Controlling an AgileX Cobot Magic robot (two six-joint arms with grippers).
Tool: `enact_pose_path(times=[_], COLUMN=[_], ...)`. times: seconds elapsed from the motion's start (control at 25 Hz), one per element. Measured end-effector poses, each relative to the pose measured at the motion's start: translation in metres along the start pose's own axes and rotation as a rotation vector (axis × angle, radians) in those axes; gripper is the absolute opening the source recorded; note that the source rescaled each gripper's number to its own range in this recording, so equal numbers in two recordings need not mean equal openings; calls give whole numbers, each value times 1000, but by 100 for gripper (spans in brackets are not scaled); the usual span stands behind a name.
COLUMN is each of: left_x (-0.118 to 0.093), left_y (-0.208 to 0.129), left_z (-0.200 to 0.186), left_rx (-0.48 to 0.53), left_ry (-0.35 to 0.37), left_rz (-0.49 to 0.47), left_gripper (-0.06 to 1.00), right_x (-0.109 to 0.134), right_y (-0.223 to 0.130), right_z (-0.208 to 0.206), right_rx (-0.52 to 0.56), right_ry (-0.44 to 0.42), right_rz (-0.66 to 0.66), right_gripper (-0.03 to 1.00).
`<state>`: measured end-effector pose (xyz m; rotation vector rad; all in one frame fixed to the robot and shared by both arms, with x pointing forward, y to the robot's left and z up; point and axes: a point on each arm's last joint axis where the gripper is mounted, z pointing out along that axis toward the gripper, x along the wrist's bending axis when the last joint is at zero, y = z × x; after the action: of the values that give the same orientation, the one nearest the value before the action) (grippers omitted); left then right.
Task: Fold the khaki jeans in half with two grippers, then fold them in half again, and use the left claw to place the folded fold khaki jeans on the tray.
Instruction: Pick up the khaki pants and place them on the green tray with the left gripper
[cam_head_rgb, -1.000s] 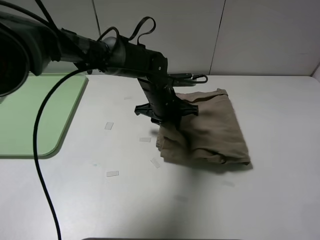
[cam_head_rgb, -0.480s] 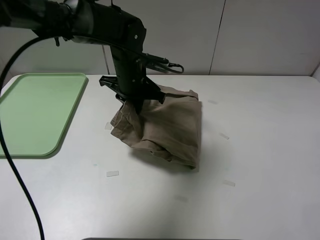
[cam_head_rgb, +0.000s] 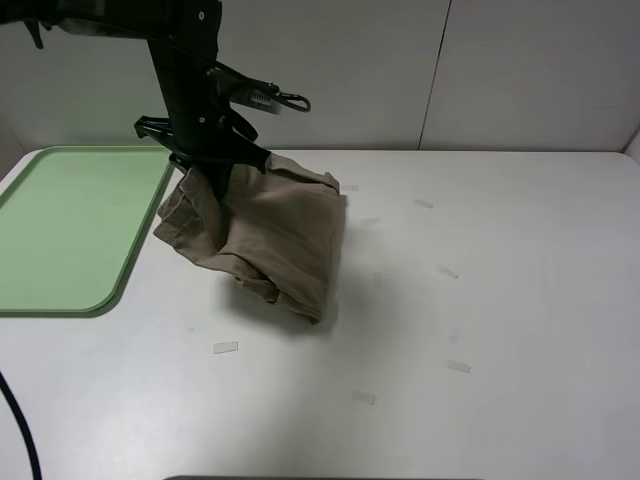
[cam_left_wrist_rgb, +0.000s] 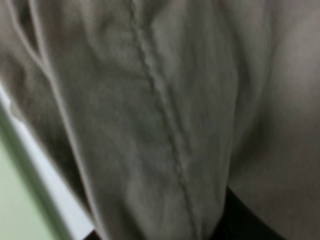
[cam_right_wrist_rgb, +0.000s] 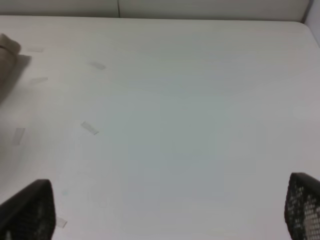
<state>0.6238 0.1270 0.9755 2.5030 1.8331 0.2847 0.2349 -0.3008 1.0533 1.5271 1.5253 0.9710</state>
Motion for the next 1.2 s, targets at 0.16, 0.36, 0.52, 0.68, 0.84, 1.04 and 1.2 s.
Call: enact_pose_path(times=[0.16, 0.36, 0.52, 0.68, 0.84, 1.04, 1.2], left_x=[23, 57, 86, 114, 144, 180, 204], left_y=[-1, -4, -6, -9, -13, -22, -29], left_z=[-1, 4, 8, 11, 15, 19, 21], left_rx=[28, 69, 89, 88, 72, 54, 41], left_ry=[8, 16, 20, 24, 28, 1, 5], left_rz=[-1, -1, -14, -28, -25, -52, -43], left_gripper=[12, 12, 12, 12, 12, 12, 12], right_x=[0, 0, 0, 0, 0, 0, 0], right_y=[0, 0, 0, 0, 0, 0, 0], right_z=[0, 0, 0, 0, 0, 0, 0], right_rx=[0, 0, 0, 0, 0, 0, 0], right_ry=[0, 0, 0, 0, 0, 0, 0], right_rz=[0, 0, 0, 0, 0, 0, 0], right_gripper=[100, 100, 100, 100, 100, 100, 100])
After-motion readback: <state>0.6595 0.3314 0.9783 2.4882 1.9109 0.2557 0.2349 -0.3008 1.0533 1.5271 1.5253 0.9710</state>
